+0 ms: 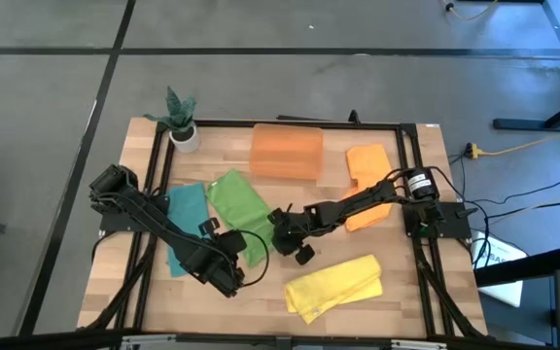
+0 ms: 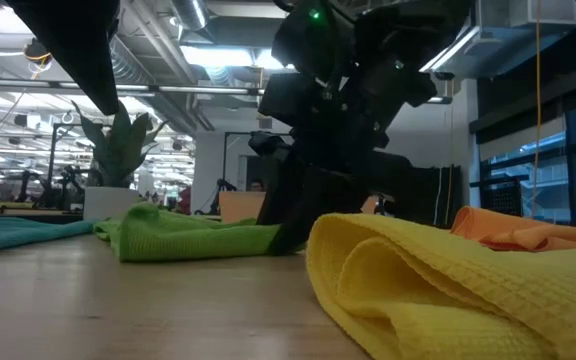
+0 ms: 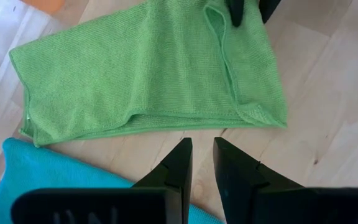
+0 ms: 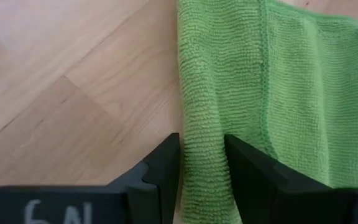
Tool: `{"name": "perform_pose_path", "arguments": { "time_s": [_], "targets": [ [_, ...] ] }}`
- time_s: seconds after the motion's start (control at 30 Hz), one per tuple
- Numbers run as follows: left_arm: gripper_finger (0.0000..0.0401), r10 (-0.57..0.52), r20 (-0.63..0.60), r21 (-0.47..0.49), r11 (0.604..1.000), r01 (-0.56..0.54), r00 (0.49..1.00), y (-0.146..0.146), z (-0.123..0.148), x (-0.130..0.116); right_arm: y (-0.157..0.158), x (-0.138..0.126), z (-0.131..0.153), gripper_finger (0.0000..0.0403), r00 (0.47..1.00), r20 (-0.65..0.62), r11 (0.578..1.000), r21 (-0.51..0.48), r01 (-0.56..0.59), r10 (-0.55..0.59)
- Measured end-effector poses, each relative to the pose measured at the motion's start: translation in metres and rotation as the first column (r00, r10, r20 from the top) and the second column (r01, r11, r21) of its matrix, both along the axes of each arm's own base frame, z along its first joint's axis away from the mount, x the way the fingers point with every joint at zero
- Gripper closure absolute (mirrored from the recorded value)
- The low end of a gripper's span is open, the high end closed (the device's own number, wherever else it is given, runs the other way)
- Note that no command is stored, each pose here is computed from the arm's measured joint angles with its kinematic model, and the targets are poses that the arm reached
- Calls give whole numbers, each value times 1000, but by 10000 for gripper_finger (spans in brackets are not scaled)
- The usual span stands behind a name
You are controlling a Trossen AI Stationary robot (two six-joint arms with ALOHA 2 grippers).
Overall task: Roll microfiber towels into tight, uniform cylinder then place into a basket
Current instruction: Roll the green microfiber cloth
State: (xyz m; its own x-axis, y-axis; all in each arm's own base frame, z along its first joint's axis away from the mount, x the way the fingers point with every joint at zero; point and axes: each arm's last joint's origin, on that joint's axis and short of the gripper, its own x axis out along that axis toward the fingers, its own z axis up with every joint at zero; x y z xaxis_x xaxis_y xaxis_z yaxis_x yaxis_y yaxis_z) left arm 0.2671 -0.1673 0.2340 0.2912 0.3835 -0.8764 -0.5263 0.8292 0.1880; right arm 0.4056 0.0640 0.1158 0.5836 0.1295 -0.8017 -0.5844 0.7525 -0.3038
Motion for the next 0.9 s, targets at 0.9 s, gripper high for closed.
{"name": "perform_pose_path", "arguments": {
  "time_s": [0.9],
  "targets": [
    [344,0,-5,-9,1000,0,1000,0,0,0,-27,21,53,397,980,-192,924,364,120,-51]
  ]
}}
